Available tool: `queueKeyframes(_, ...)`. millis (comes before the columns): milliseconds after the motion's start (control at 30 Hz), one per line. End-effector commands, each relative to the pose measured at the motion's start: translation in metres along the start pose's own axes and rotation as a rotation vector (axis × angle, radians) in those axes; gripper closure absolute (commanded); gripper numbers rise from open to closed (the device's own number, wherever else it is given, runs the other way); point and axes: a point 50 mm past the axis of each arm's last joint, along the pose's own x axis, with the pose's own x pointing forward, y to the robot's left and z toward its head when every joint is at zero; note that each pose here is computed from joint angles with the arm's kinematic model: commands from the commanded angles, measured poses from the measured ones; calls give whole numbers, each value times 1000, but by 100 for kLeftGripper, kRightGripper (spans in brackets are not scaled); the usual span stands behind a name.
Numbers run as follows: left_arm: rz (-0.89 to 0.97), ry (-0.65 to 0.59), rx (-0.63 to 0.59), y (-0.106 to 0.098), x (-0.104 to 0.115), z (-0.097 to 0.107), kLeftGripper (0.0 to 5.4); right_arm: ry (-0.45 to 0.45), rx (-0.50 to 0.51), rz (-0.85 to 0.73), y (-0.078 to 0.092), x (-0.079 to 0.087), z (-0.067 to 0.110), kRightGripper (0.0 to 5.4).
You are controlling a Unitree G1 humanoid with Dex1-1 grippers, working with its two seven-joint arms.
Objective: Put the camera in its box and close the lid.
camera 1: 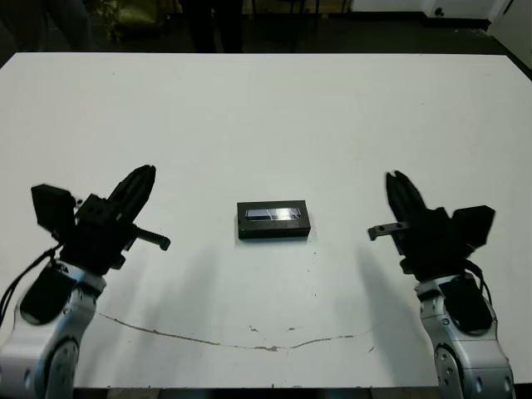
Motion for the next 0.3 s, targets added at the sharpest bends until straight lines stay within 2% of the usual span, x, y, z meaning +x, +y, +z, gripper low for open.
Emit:
queueKeyframes(33, 73, 24, -14, -3, -7, -8, 538, 47, 40, -62, -8, -5, -20, 540)
queueKeyframes(167, 131, 48, -21, -4, -11, -14, 538, 74, -2, -87, -8, -8, -36, 540)
queueKeyframes(300, 163, 46, -19, -6, -11, -16, 538, 94, -43, -91, -7, -11, -45, 540)
